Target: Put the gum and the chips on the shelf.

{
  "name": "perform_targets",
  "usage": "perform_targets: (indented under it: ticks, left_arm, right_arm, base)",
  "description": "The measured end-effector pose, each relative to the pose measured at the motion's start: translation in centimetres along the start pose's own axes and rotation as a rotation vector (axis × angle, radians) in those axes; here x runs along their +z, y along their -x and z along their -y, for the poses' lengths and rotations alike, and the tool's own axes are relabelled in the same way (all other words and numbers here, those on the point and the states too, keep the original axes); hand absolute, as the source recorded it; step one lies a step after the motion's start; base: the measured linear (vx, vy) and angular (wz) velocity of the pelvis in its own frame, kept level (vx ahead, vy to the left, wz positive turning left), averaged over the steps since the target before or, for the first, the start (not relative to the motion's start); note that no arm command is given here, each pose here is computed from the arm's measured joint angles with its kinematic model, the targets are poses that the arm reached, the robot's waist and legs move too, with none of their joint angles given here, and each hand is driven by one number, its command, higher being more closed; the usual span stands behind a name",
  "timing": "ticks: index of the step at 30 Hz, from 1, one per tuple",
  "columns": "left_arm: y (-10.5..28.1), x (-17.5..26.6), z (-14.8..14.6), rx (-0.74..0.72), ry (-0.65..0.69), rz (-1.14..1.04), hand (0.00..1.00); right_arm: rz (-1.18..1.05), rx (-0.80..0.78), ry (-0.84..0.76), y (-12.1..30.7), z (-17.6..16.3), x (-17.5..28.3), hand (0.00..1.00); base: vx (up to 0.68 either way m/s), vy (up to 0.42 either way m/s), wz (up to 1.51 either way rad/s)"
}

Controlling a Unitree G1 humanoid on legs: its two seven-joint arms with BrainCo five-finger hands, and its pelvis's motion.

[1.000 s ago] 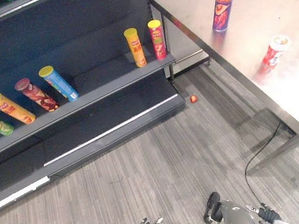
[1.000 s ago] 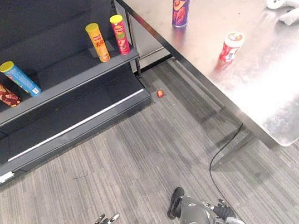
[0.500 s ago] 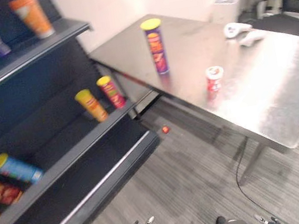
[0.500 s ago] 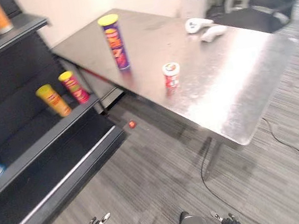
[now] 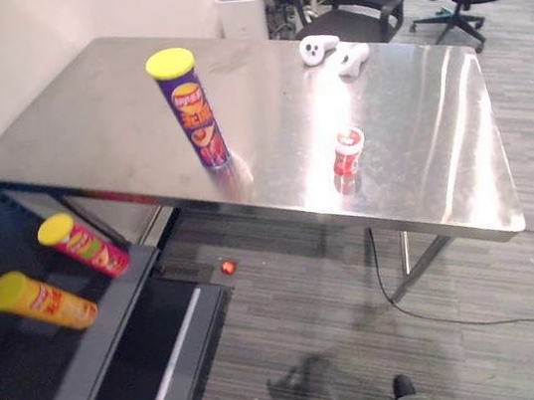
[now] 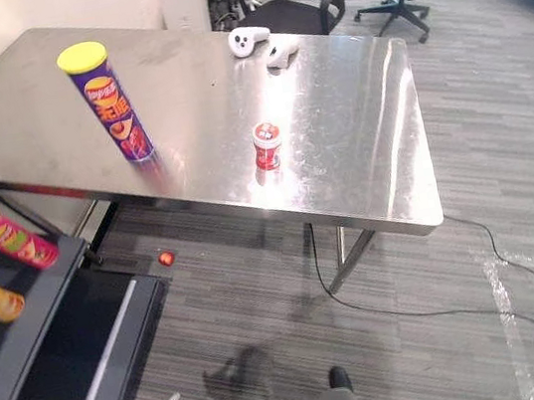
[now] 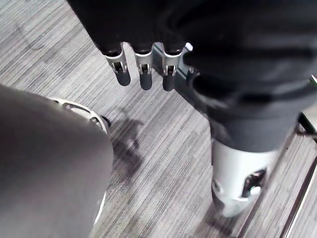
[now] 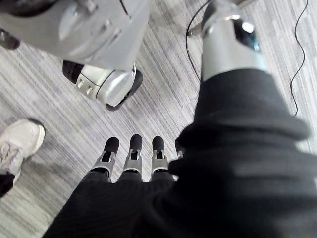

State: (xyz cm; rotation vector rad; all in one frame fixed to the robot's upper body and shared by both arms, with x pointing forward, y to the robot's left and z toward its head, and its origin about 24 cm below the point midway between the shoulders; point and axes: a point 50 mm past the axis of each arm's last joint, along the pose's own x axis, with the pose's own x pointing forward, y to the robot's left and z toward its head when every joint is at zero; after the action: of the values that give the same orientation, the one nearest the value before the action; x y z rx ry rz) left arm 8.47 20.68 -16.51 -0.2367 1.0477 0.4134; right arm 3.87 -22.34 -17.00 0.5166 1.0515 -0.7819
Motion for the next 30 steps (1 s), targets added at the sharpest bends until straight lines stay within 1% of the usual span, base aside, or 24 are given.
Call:
perform_targets:
  ticks: [1, 2, 5, 8, 11, 17, 20, 21, 22, 24, 26, 30]
  left_arm:
    - [0.1, -0.2, 0.3, -0.014, -0.026, -0.006, 0.0]
    - [0.1, -0.5, 0.4, -0.022, -0.044, -0.013, 0.0]
    - [0.1, -0.5, 0.6, -0.033, -0.062, -0.016, 0.0]
    - [0.0, -0.3, 1.1, -0.053, -0.079, -0.015, 0.0]
    - [0.0, -0.2, 2.0, -0.085, -0.124, -0.01, 0.0]
    - [0.0, -0.1, 1.7, -0.07, -0.123, -0.003, 0.0]
    - [-0.1, 0.3, 1.5, -0.065, -0.118, 0.024, 0.0]
    - [0.0, 0.1, 1.5, -0.067, -0.117, 0.017, 0.0]
    - [0.1, -0.2, 1.4, -0.055, -0.082, 0.014, 0.0]
    - [0.1, 0.0, 0.5, -0.027, -0.095, 0.017, 0.0]
    - [0.1, 0.1, -0.5, -0.001, -0.105, 0.015, 0.0]
    - [0.1, 0.1, -0.7, 0.009, -0.104, 0.017, 0.0]
  right_arm:
    - [0.017, 0.029, 0.026, -0.2, -0.9, 0.7, 0.0]
    - [0.032, 0.039, 0.056, -0.3, -1.1, 1.4, 0.0]
    - [0.048, 0.052, 0.131, -0.5, -1.0, 2.1, 0.0]
    - [0.042, 0.059, 0.168, -0.4, -1.1, 2.0, 0.0]
    - [0.033, 0.047, 0.218, -0.3, -0.3, 1.7, 0.0]
    - [0.051, 0.056, 0.271, -0.4, -1.2, 2.1, 0.0]
    - [0.058, 0.068, 0.268, -0.5, -1.8, 2.3, 0.0]
    - [0.062, 0.058, 0.268, -0.6, -1.5, 2.6, 0.0]
    - [0.079, 0.051, 0.267, -0.7, -1.5, 3.3, 0.0]
    - [0.08, 0.087, 0.254, -0.6, -2.6, 2.7, 0.0]
    - [0.064, 0.072, 0.185, -0.5, -2.6, 2.2, 0.0]
    - [0.082, -0.001, 0.045, -0.6, -1.1, 2.9, 0.0]
  base:
    - [0.14, 0.175, -1.08]
    - [0.13, 0.15, -1.01]
    - [0.17, 0.061, -1.0]
    - [0.16, -0.062, -0.64]
    - [0.12, -0.009, -0.11]
    - [0.08, 0.046, 0.12]
    - [0.03, 0.078, 0.02]
    - [-0.06, 0.074, -0.04]
    - [-0.01, 0.066, -0.2]
    - [0.05, 0.049, -0.17]
    - [0.08, 0.008, 0.0]
    - [0.05, -0.038, -0.02]
